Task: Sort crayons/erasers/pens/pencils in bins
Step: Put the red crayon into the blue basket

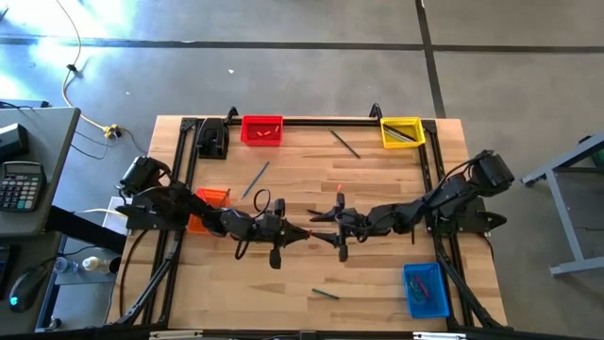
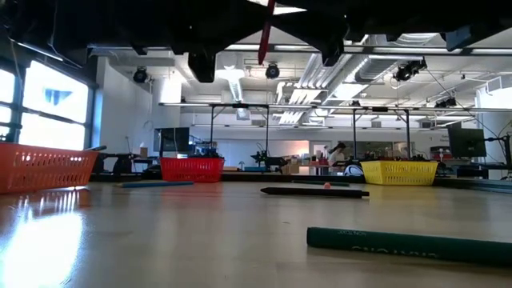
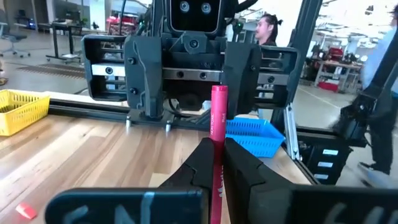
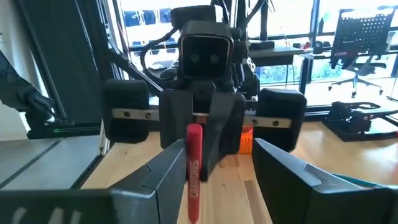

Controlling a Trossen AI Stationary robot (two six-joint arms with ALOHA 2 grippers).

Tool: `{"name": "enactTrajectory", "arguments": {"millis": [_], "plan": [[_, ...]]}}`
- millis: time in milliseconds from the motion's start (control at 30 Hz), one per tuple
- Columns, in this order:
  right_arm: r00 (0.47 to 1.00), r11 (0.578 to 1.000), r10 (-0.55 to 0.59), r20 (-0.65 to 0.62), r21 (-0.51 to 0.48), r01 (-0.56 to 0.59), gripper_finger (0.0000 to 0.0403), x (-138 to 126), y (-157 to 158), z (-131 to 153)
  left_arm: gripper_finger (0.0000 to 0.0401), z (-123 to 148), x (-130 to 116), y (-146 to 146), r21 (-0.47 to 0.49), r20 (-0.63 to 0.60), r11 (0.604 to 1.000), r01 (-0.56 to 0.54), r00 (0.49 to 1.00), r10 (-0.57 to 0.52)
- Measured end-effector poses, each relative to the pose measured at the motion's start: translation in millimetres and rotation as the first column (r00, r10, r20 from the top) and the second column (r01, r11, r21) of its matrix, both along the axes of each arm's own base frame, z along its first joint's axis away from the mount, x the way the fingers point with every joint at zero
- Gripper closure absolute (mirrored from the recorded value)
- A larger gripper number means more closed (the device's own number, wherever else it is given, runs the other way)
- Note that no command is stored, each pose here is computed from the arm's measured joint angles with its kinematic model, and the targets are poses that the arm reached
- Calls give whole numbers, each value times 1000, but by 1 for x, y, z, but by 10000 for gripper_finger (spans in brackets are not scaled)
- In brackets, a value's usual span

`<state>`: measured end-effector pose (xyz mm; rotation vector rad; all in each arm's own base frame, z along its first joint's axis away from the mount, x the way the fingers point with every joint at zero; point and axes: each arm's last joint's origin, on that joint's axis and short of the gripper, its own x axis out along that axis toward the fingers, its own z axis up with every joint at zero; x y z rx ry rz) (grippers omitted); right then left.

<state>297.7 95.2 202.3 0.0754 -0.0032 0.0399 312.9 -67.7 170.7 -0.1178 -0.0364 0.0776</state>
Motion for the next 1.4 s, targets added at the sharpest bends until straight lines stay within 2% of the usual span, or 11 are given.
{"name": "enactTrajectory", "arguments": {"millis": [400,533,800,1033,1233,1400], "plan": [[998,1000,18,54,-16,-17,236,5,2,3,398,6,5,5,1,24,1000,4,1000,-4],[998,1000,18,52,-13,-18,274,5,2,3,398,5,6,7,5,16,1000,-4,1000,3],[999,1000,20,51,-23,-19,389,5,2,2,394,6,6,7,47,19,999,-7,1000,6],[999,999,22,49,-43,-19,378,5,2,2,353,6,6,6,68,18,998,16,1000,-17],[998,996,25,51,-90,-20,397,2,3,6,301,4,6,5,91,-1,995,37,999,-37],[999,995,20,36,-98,-16,394,-2,1,13,270,3,6,5,108,-12,994,37,999,-36]]}}
